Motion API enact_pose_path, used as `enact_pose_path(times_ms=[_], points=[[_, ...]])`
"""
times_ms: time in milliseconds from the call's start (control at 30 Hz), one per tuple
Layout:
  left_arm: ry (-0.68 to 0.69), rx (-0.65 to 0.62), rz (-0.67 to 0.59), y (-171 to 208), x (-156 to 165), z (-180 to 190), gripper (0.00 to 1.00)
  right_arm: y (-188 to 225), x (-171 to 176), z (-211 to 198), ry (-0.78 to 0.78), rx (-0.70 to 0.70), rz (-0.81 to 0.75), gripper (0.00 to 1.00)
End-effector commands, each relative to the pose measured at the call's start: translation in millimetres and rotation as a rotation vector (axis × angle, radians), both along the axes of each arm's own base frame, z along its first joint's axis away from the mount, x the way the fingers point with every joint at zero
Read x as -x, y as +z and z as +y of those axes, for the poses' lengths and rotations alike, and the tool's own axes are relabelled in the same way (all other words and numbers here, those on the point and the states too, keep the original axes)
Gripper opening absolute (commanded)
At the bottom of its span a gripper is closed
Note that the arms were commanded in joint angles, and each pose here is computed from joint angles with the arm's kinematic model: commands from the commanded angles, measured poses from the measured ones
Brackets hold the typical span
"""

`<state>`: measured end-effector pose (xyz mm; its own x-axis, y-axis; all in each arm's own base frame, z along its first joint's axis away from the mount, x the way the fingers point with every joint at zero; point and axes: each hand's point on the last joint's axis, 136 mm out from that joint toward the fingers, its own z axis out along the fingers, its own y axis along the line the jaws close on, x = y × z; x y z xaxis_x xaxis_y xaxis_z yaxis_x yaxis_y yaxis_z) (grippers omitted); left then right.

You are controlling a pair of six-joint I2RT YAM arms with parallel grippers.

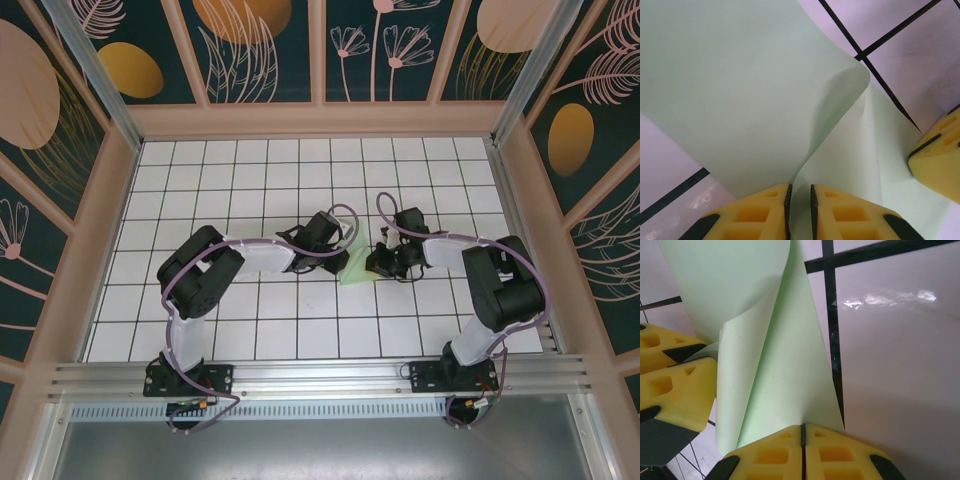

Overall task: Fold a paper plane with a square sheet of paper (fold left side to right side)
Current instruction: Fold the triangle a second time at the center of the table.

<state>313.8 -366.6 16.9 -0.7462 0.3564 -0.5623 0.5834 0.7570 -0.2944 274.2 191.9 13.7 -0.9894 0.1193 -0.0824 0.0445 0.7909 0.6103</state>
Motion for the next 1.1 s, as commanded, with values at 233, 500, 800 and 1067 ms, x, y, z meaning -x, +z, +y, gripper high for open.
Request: enact_pose_path(times_ms=[233, 500, 800, 1067], points=[[0.018, -0.041, 0.005, -7.8, 2.0, 13.0, 0.19, -26.9, 13.7, -14.4, -0.001, 0.114, 0.061, 0.1], [0.019, -0.045, 0.016, -12.4, 4.3, 14.5, 0.17, -26.8, 13.7, -14.3, 0.0, 0.114, 0.061, 0.11], [0.024, -0.044, 0.01, -9.6, 5.5, 17.0, 0.17, -27.1, 13.2, -13.0, 0.002, 0.113, 0.061, 0.11], [0.024, -0.057, 0.029, -19.6, 7.5, 18.3, 0.18, -12.6, 5.0, -5.6, 0.005, 0.07, 0.013, 0.13]])
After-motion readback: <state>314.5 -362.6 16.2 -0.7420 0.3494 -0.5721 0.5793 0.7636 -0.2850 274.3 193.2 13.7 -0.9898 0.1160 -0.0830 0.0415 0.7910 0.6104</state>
